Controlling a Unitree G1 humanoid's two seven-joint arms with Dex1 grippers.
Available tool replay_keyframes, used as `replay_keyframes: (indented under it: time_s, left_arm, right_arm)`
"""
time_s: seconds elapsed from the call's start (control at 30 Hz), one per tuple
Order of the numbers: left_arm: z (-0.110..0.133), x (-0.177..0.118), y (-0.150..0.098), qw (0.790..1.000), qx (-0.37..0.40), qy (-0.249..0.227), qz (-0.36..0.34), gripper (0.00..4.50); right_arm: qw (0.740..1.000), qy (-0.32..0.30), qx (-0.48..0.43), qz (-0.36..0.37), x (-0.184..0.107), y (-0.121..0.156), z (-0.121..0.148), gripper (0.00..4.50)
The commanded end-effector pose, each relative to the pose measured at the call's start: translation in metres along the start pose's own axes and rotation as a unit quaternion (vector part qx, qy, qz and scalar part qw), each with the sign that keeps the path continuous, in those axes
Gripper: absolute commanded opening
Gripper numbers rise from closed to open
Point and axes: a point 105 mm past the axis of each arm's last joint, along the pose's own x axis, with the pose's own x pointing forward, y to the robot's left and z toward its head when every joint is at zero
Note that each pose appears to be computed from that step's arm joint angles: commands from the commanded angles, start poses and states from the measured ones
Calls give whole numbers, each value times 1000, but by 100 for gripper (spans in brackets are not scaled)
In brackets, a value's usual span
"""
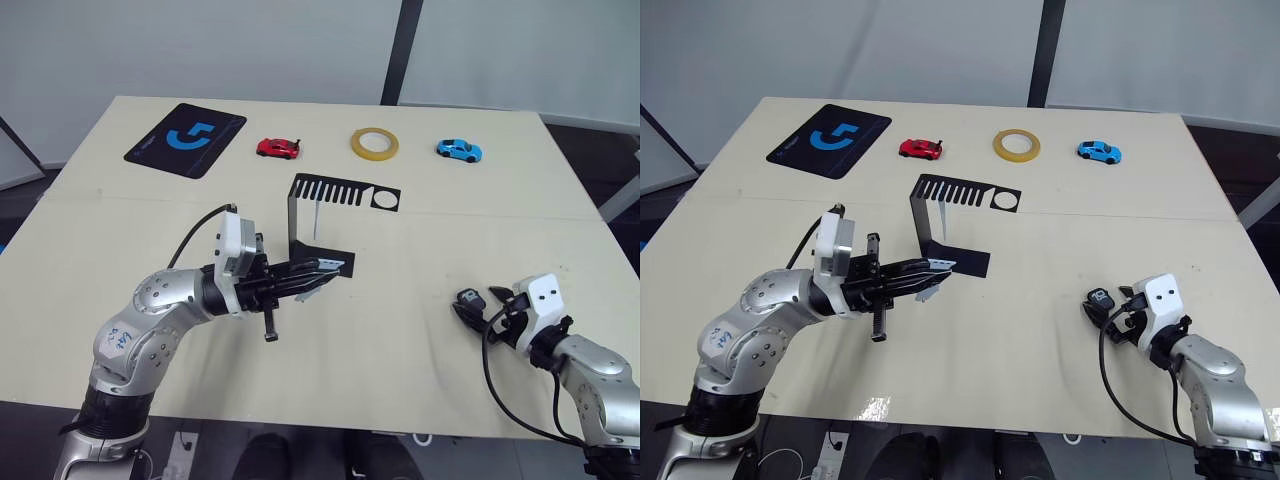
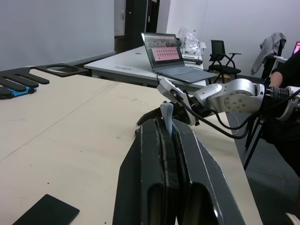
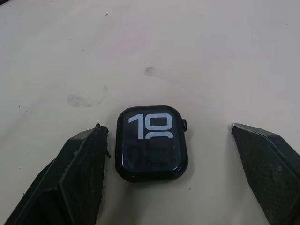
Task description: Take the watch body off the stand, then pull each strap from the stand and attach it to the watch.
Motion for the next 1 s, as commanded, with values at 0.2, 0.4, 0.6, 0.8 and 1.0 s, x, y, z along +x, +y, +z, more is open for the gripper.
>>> replay_keyframes:
  time_s: [0.2,0.4,0.6,0.8,1.0]
  left_arm:
    - [13,1,-4,1000,22,-14,-11,0]
    - [13,0,-3,1000,23,-13,-12,0]
    - [13,0,-4,1000,22,-12,-13,0]
    - [15,-2,-1,998,62,5,-16,0]
    - [5,-12,2,972,217,79,-43,0]
  right_arm:
    - [999,42,23,22,1,7,-22,386]
    - [998,49,41,25,-1,6,-32,165]
    - [998,43,42,32,-2,6,-28,165]
    - [992,-9,79,103,-6,23,21,165]
    - [956,15,168,239,-24,64,73,165]
